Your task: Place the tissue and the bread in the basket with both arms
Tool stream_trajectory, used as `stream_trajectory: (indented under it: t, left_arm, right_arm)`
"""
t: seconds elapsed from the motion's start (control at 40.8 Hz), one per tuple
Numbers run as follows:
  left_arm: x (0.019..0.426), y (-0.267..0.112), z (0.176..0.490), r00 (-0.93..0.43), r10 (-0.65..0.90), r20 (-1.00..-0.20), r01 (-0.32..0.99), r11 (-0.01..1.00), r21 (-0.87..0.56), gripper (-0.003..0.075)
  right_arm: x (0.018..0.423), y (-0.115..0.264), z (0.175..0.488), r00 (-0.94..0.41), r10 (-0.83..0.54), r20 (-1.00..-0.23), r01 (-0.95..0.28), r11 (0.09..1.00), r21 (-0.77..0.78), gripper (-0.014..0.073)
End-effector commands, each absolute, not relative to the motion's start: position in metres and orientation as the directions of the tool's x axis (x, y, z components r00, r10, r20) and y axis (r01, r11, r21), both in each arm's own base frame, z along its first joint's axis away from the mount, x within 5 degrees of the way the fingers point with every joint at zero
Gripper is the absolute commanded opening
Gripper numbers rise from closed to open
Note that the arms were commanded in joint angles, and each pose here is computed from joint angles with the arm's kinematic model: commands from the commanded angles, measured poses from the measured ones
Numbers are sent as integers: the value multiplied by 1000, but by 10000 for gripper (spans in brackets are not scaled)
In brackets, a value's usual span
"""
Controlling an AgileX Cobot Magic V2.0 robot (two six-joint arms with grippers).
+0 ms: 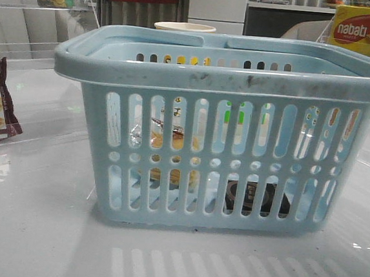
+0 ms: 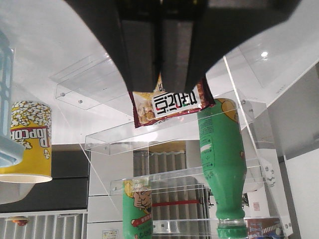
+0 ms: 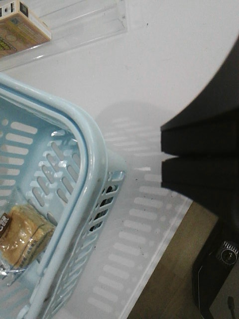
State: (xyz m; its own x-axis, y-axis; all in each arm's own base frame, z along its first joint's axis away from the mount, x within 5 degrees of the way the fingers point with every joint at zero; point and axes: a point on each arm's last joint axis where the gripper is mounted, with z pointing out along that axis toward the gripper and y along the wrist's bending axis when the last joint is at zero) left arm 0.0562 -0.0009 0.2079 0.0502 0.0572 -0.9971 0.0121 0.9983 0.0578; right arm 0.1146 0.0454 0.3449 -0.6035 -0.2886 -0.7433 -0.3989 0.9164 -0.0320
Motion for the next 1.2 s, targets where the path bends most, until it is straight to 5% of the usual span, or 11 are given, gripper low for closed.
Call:
stream_trajectory:
  t: [0.0,0.613,0.908,1.177]
  left_arm:
    - [53,0,218,166,46,-985,0,999,46,91]
    - [54,0,218,164,46,-985,1,999,46,91]
    - [54,0,218,164,46,-985,1,999,46,91]
    - [54,0,218,164,46,-985,1,999,46,91]
  right_arm:
    - [117,45,357,-540,-265,-799,-387,921,-43,57]
    - [114,44,357,-529,-263,-807,-390,920,-45,57]
    - [89,12,342,-284,-173,-943,-167,978,-128,57]
    - [62,2,275,-62,-79,-995,-33,996,-77,57]
